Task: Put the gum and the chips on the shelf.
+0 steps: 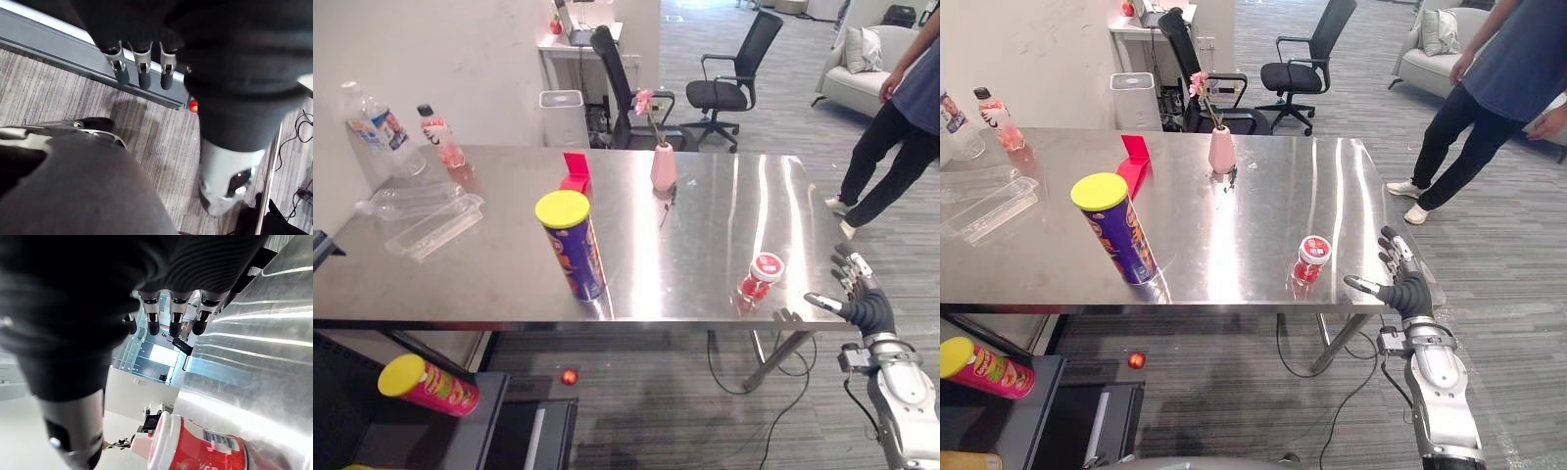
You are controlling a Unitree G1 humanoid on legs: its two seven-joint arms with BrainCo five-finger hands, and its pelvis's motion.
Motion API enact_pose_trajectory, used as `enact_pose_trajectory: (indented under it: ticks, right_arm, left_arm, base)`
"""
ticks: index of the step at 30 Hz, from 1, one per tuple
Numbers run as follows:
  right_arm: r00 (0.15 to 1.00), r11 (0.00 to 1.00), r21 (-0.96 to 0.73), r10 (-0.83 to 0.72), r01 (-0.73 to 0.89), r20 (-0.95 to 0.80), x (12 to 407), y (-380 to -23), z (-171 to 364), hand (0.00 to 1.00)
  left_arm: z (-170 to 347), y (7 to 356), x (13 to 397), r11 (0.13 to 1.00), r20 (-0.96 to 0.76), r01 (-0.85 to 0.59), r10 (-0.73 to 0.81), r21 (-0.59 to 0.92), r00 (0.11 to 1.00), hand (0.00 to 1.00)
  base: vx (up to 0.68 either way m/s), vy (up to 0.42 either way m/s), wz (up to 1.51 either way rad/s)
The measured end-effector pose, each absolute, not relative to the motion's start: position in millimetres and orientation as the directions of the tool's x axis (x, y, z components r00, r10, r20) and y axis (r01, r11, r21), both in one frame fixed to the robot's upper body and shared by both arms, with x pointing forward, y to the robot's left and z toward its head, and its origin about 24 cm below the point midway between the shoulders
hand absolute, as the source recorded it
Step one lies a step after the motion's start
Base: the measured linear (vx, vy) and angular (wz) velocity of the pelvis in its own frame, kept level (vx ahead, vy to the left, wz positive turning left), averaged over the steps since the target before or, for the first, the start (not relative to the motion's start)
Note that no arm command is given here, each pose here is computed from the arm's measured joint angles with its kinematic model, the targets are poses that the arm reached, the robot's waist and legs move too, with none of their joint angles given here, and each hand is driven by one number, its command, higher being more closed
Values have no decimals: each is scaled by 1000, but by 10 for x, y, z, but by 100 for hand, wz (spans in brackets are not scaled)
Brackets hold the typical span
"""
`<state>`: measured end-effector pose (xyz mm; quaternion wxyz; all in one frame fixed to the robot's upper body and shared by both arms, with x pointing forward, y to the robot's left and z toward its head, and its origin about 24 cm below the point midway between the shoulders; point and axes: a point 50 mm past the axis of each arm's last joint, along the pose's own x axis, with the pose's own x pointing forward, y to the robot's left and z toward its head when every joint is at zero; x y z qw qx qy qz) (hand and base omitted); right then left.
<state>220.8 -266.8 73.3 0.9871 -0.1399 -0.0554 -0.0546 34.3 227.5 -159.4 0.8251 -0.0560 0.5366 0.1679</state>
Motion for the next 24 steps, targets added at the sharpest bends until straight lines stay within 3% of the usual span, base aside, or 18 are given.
enact_pose_trajectory:
  ticks: [24]
  right_arm:
    - [997, 942, -327, -58, 73, 55, 2379, -2590, 571, 0]
  left_arm:
    - [-1583, 2263, 397, 939, -903, -337, 206, 74, 378, 0]
  base:
    - [-8, -14, 6]
